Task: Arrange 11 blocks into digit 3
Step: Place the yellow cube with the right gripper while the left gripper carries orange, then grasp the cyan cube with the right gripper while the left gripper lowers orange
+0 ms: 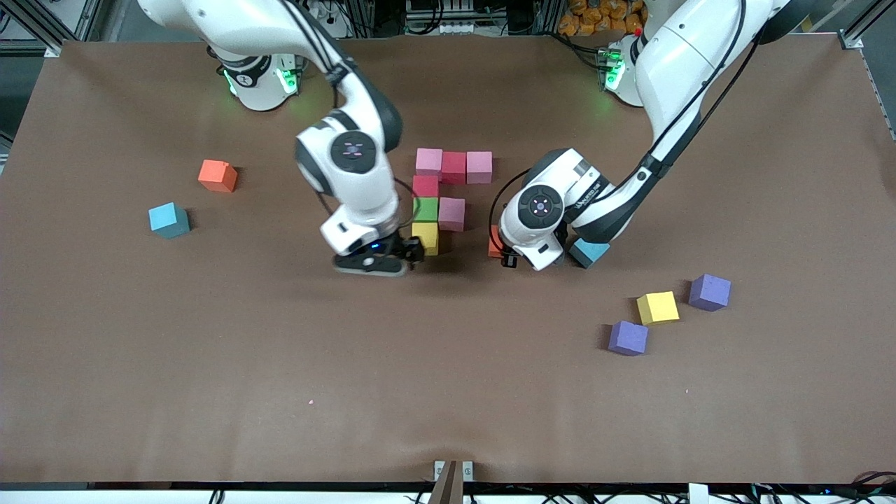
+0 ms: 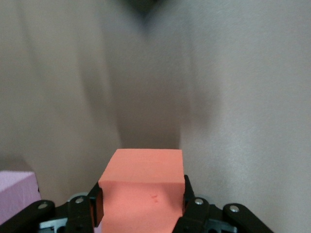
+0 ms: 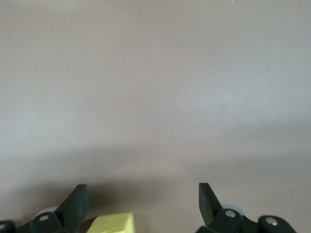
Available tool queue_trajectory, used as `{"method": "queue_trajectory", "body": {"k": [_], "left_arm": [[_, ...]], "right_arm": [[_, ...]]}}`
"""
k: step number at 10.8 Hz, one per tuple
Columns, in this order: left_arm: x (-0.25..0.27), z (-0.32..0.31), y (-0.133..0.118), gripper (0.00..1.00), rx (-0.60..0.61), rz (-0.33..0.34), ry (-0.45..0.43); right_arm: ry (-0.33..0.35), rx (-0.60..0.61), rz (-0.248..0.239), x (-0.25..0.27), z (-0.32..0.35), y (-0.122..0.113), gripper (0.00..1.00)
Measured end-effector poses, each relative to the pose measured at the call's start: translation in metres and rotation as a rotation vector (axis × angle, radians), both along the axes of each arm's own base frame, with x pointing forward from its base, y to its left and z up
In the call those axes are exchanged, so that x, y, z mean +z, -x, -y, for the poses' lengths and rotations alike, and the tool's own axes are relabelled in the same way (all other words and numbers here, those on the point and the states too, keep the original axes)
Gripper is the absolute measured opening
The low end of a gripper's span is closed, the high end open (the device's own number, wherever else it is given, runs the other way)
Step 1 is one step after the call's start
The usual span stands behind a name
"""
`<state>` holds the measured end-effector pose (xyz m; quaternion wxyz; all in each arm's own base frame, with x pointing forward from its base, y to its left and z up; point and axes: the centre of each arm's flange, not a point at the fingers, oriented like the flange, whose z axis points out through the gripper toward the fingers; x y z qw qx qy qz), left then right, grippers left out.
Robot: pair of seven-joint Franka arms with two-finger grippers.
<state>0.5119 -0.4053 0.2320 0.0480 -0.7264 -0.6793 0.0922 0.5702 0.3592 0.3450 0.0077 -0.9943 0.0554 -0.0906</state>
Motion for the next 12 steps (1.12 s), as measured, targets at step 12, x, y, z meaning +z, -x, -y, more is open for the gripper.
{"method": "queue_trajectory", "body": {"k": [12], "left_arm": [[-0.018, 0.025, 0.069, 0.6, 0.03, 0.121, 0.015]], "right_arm": [[0.15, 0.353, -0.14, -0.043, 0.462, 0.035, 1.0]]}}
